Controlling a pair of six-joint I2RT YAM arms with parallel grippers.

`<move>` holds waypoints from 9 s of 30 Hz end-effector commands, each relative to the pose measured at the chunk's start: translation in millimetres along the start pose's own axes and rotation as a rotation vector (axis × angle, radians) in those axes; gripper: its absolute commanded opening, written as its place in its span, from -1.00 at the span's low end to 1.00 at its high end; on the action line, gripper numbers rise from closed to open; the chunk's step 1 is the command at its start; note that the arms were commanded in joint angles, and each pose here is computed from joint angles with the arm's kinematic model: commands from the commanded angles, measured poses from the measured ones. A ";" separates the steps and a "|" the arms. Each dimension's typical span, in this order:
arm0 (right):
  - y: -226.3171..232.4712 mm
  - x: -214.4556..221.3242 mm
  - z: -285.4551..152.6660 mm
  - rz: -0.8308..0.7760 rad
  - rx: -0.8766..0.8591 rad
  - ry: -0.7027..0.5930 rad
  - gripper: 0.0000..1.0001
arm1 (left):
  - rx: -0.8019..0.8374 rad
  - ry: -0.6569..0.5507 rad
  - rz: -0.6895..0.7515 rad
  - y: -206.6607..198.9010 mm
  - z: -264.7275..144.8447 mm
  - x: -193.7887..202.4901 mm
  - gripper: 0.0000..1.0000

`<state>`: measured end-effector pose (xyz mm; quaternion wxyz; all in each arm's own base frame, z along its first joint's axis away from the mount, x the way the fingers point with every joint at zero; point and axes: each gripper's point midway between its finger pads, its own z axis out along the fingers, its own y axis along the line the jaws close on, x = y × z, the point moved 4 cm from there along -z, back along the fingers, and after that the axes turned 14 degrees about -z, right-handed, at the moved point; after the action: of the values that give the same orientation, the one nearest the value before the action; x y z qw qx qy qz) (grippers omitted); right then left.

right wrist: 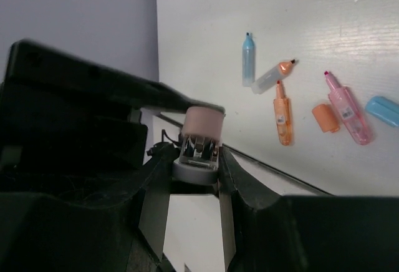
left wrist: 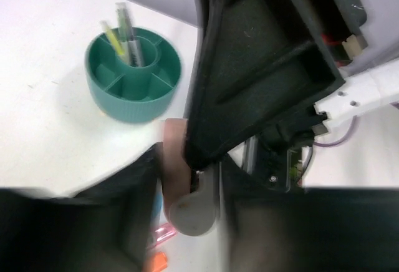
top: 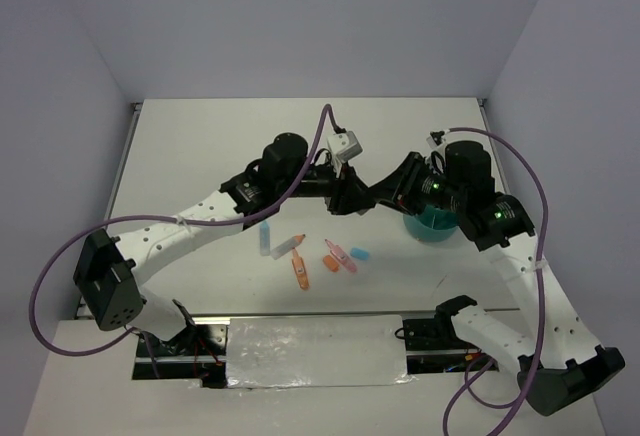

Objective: Sort the stationery into containers
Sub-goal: Place the stapler in the storage box, then pick up the pen from the center of the board, then pick up the pen cap from the center of the board.

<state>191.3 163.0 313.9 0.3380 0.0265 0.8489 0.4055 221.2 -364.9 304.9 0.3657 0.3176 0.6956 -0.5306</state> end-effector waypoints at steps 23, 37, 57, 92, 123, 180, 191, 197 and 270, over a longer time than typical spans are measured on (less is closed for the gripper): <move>-96.8 -105.0 13.9 -0.087 0.948 -0.313 -1.00 | -1.000 -0.243 -0.293 78.0 -169.5 -18.2 0.99; -156.2 -111.7 56.1 -0.132 1.243 -0.229 -1.00 | -1.009 -0.087 -0.295 67.8 -189.7 11.2 0.99; -197.5 -74.4 43.7 -0.128 1.376 -0.152 -1.00 | -0.969 -0.051 -0.275 76.3 -188.4 12.3 0.99; -36.1 13.7 109.5 -0.818 0.344 0.188 0.14 | -1.256 -0.036 -0.567 108.6 -199.3 52.0 0.99; -16.3 156.5 196.3 -0.710 0.432 0.405 0.21 | -1.265 -0.075 -0.600 91.6 -227.6 83.6 0.99; -13.5 80.7 20.6 -0.734 0.200 0.174 0.08 | -0.883 0.668 -0.309 168.3 -104.7 184.8 0.22; -11.8 79.9 23.8 -0.732 0.201 0.173 0.08 | -0.907 0.707 -0.317 172.4 -108.3 198.2 0.04; -10.6 79.0 23.7 -0.732 0.199 0.171 0.08 | -0.910 0.722 -0.327 174.2 -108.5 205.9 0.03; -83.6 174.4 180.1 -0.874 0.365 0.603 -0.04 | -0.836 -0.062 -0.352 45.8 -170.8 19.6 -1.00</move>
<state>172.9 270.4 72.6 0.1747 -0.3802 0.9065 0.0558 223.2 -185.4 281.7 0.3795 -0.0037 0.8930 -0.2418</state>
